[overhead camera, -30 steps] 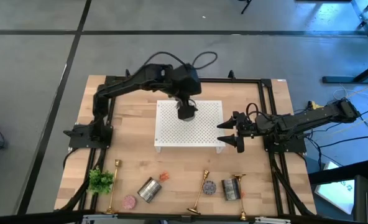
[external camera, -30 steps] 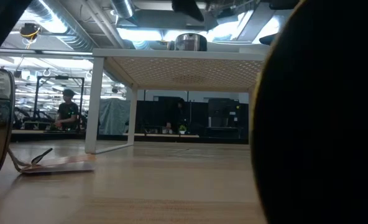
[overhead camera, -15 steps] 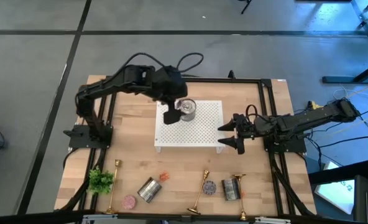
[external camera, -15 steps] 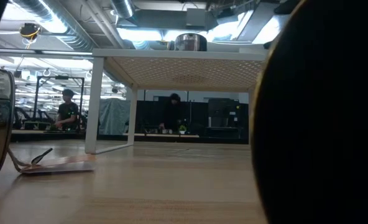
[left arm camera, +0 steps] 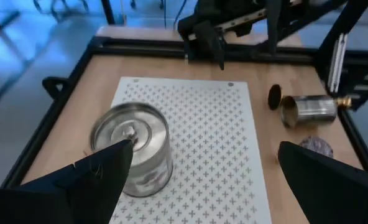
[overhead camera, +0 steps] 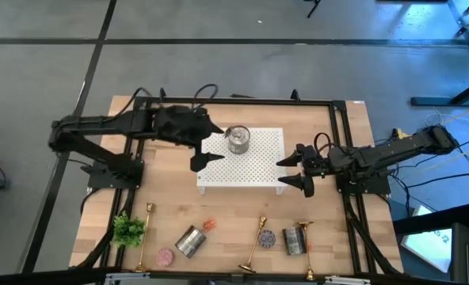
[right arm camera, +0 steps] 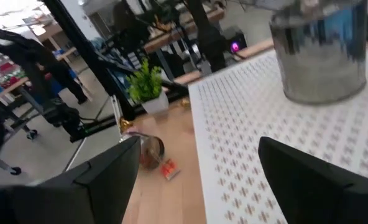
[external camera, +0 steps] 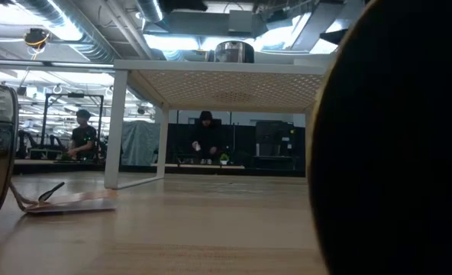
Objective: Pick & Place candle stick holders
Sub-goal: Put the middle big silver scented candle on the shelf
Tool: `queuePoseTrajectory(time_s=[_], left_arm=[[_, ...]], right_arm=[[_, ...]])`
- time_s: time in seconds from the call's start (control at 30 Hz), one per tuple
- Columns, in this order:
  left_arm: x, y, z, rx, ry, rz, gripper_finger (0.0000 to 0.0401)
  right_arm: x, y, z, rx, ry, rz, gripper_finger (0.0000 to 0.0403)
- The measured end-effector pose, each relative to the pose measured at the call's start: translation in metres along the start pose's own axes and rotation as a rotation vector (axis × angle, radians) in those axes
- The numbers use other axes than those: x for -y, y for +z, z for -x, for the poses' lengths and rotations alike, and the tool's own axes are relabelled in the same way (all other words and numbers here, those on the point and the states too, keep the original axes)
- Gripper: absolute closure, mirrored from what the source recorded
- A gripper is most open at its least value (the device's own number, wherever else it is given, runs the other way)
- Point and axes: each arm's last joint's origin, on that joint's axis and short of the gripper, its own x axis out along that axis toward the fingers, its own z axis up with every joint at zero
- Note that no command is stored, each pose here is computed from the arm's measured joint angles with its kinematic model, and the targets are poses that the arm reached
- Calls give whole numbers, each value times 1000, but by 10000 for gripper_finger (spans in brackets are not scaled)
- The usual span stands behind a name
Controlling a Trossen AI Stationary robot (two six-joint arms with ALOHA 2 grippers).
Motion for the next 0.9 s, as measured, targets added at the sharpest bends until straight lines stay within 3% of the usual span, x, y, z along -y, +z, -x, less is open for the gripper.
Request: queuePoseTrajectory(time_s=[0.17, 0.33, 0.47, 0.57, 0.77, 0.9], left_arm=[[-19, -52, -10, 137, 67, 33, 1], [-32, -84, -19, 325, -13, 35, 1], [-30, -90, -20, 414, -123, 25, 1], [-25, -93, -21, 398, -136, -17, 1], [-32, -98, -22, 341, 71, -98, 13], [-38, -99, -22, 337, 74, -144, 50]], right_arm=[[-2, -3, -1, -14, 4, 46, 75], [-1, -2, -6, 50, -76, 85, 75], [0, 7, -11, 161, -137, 190, 75], [2, 10, -13, 183, -159, 262, 75], [16, 19, -14, 216, -243, 374, 75], [27, 35, -13, 251, -325, 386, 75]])
